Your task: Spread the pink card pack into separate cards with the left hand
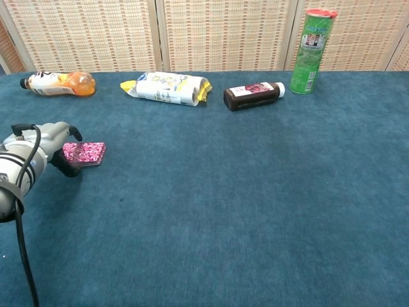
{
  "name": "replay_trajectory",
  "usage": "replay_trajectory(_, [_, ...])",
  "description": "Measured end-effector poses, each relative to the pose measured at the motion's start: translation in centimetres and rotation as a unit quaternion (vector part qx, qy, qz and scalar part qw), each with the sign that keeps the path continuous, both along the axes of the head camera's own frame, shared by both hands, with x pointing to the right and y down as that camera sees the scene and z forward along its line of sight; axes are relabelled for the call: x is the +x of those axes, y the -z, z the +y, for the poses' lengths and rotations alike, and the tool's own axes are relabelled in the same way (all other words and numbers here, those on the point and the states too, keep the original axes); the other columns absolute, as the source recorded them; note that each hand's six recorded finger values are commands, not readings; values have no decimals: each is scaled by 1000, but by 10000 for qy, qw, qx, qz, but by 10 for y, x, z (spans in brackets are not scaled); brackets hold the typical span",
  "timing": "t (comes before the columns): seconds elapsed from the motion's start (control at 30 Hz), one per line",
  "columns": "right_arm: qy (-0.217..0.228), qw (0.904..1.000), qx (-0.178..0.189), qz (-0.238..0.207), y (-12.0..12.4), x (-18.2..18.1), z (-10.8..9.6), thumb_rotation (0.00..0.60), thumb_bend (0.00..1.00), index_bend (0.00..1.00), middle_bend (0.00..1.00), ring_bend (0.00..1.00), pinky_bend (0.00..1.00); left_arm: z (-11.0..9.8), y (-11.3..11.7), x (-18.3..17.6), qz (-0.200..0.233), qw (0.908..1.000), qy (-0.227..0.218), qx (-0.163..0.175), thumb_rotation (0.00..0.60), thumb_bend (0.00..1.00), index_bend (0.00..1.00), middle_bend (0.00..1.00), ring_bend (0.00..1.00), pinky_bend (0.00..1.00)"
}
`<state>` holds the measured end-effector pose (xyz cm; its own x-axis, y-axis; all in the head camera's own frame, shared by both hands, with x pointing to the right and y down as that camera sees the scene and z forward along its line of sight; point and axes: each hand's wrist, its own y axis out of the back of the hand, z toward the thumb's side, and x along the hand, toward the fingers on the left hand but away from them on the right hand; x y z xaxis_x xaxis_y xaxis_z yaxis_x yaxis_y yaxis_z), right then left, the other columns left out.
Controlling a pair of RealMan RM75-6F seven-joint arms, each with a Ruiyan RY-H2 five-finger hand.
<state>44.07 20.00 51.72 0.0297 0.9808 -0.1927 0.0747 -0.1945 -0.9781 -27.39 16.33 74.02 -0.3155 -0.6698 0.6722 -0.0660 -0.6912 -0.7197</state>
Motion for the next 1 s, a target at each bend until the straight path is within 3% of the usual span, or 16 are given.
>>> replay_trajectory(1.0, [17, 10000, -38, -2, 0, 0, 1, 600, 591, 758, 621, 697, 958, -3, -6, 0, -44, 9999, 26, 88, 600, 408, 211, 1000, 1000, 1000])
